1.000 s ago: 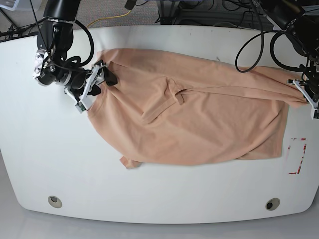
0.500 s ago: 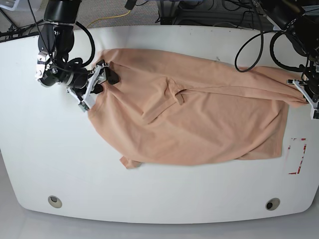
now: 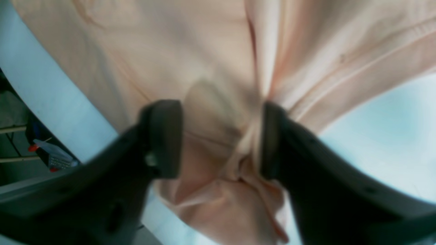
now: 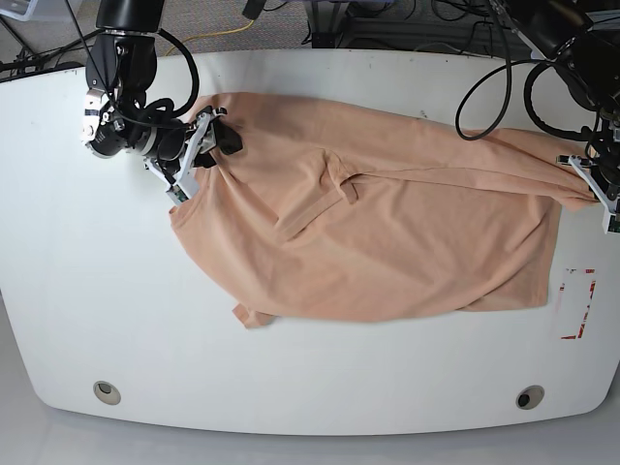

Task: Fold the T-shirt properly
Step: 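Regrasp the shirt edge with the right gripper while the left holds, then lift the shirt high with both grippers and swing it toward the robot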

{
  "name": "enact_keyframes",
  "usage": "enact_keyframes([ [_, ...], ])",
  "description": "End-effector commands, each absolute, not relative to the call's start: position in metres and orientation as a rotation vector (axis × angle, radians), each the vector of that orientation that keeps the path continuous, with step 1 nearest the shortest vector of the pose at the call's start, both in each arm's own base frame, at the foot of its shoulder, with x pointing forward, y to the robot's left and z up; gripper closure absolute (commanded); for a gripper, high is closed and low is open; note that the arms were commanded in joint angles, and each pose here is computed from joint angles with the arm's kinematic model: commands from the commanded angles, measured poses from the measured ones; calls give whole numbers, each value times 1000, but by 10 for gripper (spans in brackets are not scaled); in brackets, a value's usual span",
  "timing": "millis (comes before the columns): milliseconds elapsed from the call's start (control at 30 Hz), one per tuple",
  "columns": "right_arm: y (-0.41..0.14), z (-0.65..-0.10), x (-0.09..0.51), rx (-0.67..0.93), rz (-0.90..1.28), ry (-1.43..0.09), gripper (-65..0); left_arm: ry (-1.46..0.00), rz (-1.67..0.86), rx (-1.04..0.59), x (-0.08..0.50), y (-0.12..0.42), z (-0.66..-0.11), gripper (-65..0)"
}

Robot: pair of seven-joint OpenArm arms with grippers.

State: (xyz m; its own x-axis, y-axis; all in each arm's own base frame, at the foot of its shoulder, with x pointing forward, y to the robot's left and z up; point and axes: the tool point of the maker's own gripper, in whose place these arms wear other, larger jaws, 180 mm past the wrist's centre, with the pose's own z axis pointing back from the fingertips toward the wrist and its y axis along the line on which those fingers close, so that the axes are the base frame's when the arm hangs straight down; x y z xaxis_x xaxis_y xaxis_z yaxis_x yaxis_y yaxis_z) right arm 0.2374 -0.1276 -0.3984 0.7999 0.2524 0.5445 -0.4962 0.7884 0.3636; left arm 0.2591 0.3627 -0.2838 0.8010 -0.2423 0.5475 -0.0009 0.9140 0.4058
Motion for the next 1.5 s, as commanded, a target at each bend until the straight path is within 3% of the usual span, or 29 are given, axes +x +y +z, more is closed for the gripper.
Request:
enact_keyframes([
  [0,-131,-391,247,527,419,-533,-217,-675,-139,428,266,366,-270,0],
  [167,-133,-398,245,533,404,-512,-101,-677,-141,428,266,366,-270,0],
  [267,-132,-398,244,536,402,-511,0,-678,-140,428,267,366,-269,0],
  [533,-135,-358,251,462,469,-626,0,-699,-147,423,270,362,-265,0],
  [667,-151,-333,262,393,469,-709,0,-787,-162,400,287,353,-248,0],
  [1033,-198,-247,347,220,521,-938,0,-986,-256,390,351,315,-187,0],
  [1467,-235,-157,451,153,557,-1011,0,-1293,-181,356,404,288,-79,0],
])
